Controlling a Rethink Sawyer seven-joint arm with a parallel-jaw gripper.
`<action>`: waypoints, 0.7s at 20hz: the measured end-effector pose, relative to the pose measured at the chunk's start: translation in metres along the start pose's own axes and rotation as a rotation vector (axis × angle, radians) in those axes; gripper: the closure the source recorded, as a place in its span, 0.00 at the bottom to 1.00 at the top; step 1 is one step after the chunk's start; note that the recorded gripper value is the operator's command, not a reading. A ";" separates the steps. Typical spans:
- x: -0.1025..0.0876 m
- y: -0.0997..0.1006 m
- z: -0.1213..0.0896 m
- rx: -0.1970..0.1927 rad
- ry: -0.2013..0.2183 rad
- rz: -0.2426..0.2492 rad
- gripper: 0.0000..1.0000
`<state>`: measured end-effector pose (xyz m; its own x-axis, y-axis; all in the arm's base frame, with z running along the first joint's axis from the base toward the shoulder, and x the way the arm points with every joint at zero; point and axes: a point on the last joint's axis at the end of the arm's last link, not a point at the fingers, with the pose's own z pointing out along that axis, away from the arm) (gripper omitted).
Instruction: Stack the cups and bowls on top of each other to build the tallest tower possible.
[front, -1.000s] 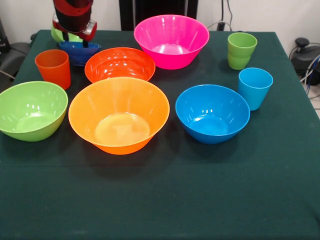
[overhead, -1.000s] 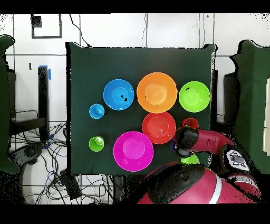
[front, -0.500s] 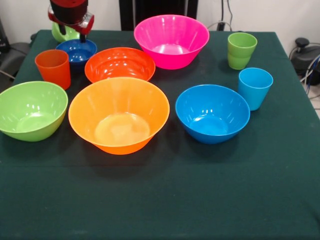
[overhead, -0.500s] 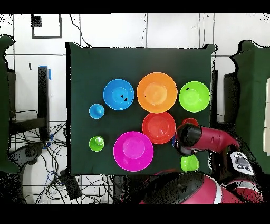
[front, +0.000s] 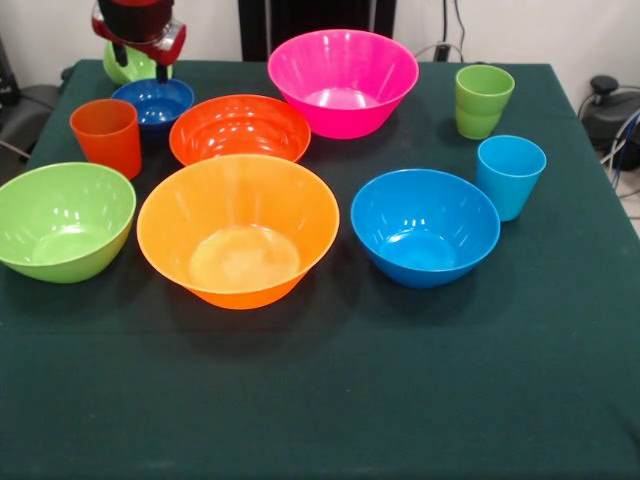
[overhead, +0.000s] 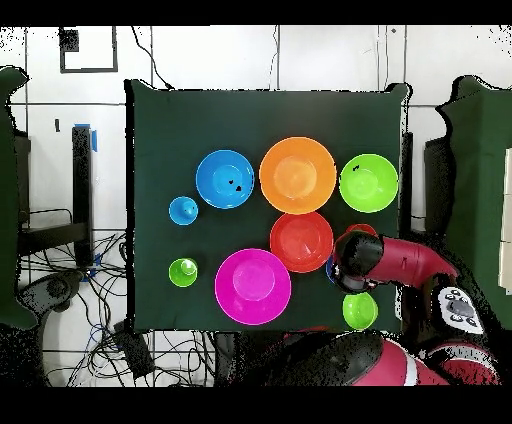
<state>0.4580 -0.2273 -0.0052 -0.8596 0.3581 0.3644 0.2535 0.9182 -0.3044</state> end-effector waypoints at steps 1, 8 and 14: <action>0.000 0.001 0.001 0.000 0.003 -0.001 0.00; 0.002 0.002 0.006 -0.002 0.010 -0.003 0.00; 0.000 -0.006 0.015 -0.014 -0.003 0.012 0.00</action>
<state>0.4501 -0.2350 -0.0164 -0.8578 0.3686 0.3582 0.2698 0.9161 -0.2966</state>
